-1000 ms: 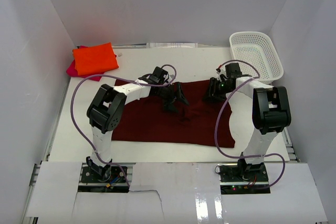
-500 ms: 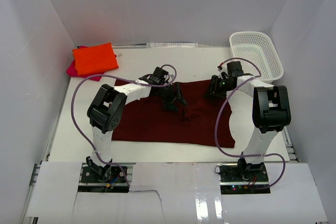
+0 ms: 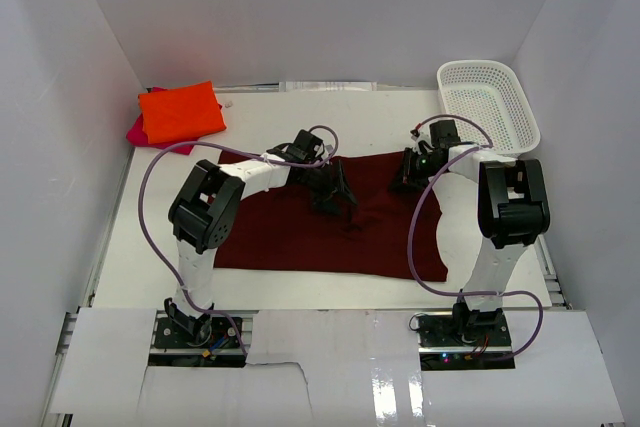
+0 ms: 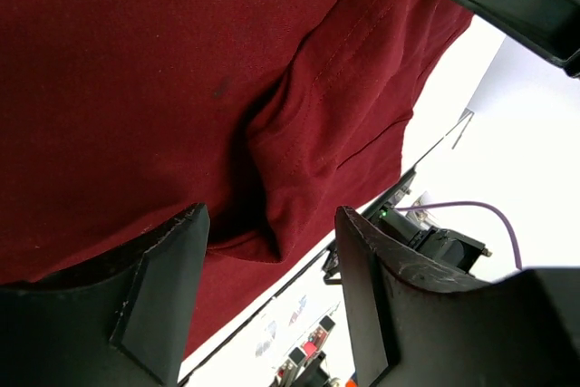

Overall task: Fold and stack the t-shirts
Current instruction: Grap the side of the flattened tshirt furthest away from the robot with both arms

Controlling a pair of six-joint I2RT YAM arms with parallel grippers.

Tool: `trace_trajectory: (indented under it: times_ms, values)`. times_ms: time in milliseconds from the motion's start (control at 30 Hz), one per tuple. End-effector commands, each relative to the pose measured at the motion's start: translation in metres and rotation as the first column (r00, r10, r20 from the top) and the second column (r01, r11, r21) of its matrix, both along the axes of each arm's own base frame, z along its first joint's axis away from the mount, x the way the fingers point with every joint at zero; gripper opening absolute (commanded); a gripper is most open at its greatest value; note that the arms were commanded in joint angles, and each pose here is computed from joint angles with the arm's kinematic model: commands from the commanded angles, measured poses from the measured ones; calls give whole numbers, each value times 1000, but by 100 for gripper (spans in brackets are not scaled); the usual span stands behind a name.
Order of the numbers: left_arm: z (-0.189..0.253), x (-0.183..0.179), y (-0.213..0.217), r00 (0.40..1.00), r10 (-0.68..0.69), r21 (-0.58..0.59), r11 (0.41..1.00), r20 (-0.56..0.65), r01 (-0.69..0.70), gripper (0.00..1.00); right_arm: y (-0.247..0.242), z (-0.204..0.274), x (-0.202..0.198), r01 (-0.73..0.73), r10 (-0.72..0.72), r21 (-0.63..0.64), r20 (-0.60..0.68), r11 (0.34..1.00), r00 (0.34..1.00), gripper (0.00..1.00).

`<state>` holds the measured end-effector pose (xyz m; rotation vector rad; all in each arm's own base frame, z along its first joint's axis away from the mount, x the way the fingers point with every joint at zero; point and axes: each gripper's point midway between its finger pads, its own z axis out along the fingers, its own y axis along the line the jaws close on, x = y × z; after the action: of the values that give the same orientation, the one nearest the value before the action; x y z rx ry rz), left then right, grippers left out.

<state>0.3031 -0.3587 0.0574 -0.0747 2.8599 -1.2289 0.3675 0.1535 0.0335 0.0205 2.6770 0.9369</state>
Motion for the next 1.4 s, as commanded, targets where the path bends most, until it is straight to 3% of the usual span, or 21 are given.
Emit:
trace_trajectory:
  times_ms: [0, 367, 767, 1000, 1233, 1367]
  values:
    - [11, 8, -7, 999, -10, -17, 1000, 47, 11, 68, 5, 20, 18, -22, 19, 38, 90, 999, 996, 8]
    - [0, 21, -10, 996, 0, 22, 1000, 87, -2, 62, 3, 46, 8, -52, 45, 25, 228, 998, 973, 11]
    - [-12, 16, -17, 998, -7, 27, 1000, 57, 6, 59, 4, 45, 10, -56, 49, 25, 210, 998, 976, 10]
    - [-10, 22, -24, 998, -1, 8, 1000, 61, 1, 36, 4, 46, 9, -58, 51, 26, 214, 998, 976, 10]
    - [0, 29, -23, 994, 11, 22, 1000, 109, -13, 30, 4, 45, 8, -61, 54, 29, 213, 998, 976, 10]
    - [8, 36, -19, 985, 15, 51, 998, 174, -24, 19, 4, 47, 8, -65, 56, 29, 227, 997, 972, 10]
